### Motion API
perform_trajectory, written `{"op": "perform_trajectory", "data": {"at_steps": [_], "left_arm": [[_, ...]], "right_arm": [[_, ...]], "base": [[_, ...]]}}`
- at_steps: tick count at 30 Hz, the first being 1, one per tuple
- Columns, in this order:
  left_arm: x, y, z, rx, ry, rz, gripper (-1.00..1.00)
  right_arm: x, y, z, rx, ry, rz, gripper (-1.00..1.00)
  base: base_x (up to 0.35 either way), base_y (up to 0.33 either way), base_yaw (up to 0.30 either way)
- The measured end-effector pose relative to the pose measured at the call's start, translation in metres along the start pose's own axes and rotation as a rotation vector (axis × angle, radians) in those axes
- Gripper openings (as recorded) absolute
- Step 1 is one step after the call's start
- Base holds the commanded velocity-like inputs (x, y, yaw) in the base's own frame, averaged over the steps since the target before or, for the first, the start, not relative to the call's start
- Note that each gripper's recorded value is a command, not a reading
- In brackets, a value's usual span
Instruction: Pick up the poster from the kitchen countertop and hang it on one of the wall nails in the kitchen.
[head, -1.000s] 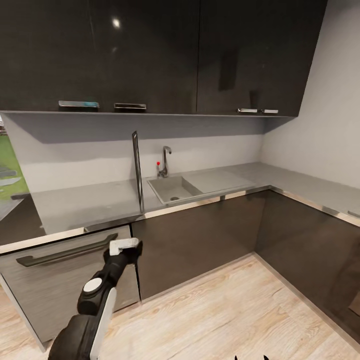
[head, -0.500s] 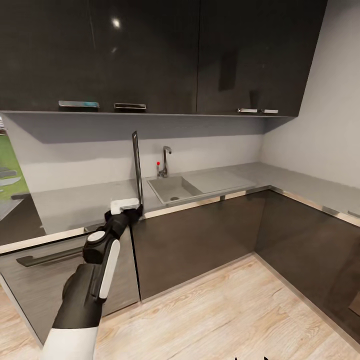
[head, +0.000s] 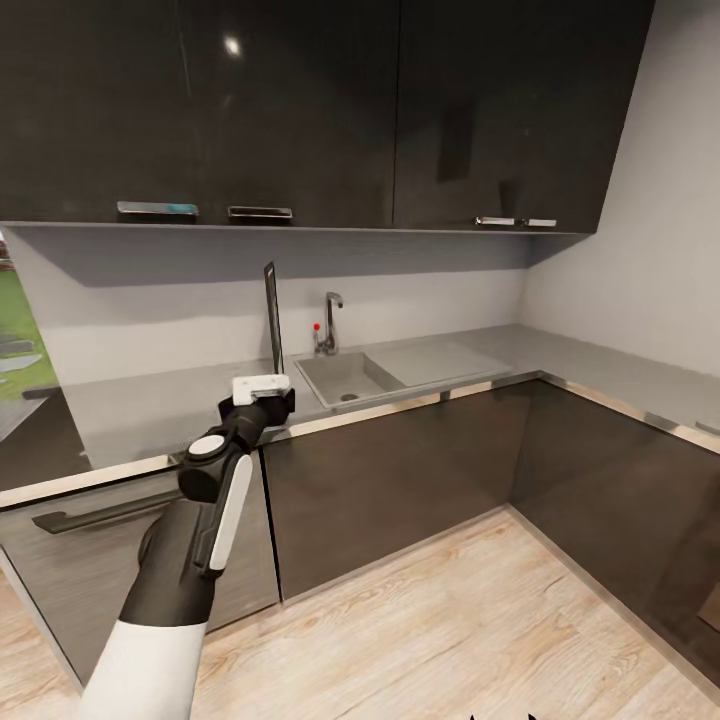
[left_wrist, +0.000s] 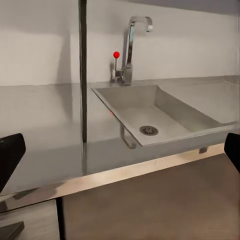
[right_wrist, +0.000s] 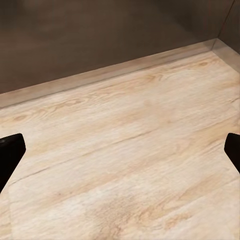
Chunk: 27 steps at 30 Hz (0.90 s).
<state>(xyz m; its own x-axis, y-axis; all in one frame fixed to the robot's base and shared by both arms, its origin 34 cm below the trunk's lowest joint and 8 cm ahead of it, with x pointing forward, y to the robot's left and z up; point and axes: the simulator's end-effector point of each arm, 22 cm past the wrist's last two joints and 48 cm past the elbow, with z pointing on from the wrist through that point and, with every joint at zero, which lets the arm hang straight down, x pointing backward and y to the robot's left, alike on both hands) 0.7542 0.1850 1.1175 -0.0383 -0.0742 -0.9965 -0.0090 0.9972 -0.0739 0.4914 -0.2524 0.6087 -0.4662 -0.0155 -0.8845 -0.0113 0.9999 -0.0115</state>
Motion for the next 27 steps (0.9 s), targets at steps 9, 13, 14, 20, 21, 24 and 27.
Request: {"op": "perform_trajectory", "data": {"at_steps": [9, 13, 14, 20, 21, 24, 27], "left_arm": [[-0.001, -0.002, -0.001, 0.004, -0.002, 0.004, 1.00], [0.000, -0.002, 0.000, 0.002, 0.000, 0.005, 1.00], [0.000, -0.001, 0.000, 0.002, 0.000, 0.005, 1.00], [0.000, 0.006, 0.001, -0.014, -0.001, 0.002, 1.00], [0.000, 0.007, 0.001, -0.015, 0.000, 0.001, 1.00], [0.002, 0.011, 0.002, -0.022, 0.003, 0.004, 1.00], [0.004, 0.014, 0.003, -0.026, 0.006, 0.008, 1.00]], "right_arm": [[0.000, 0.000, 0.000, 0.000, -0.001, 0.000, 1.00], [0.000, 0.000, 0.000, 0.000, 0.001, 0.000, 1.00], [0.000, 0.000, 0.000, 0.001, 0.001, 0.000, 1.00], [0.001, -0.001, 0.000, 0.000, 0.002, -0.001, 1.00], [0.001, -0.001, 0.000, 0.000, 0.002, -0.001, 1.00], [0.002, 0.000, -0.001, 0.000, 0.006, -0.001, 1.00], [0.003, 0.000, -0.001, 0.000, 0.007, -0.001, 1.00]], "base": [[0.158, 0.000, 0.000], [0.168, 0.000, 0.000], [0.089, 0.000, 0.000], [0.116, 0.037, 0.000], [0.146, 0.059, 0.000], [0.055, 0.025, 0.000], [0.138, 0.088, 0.000]]}}
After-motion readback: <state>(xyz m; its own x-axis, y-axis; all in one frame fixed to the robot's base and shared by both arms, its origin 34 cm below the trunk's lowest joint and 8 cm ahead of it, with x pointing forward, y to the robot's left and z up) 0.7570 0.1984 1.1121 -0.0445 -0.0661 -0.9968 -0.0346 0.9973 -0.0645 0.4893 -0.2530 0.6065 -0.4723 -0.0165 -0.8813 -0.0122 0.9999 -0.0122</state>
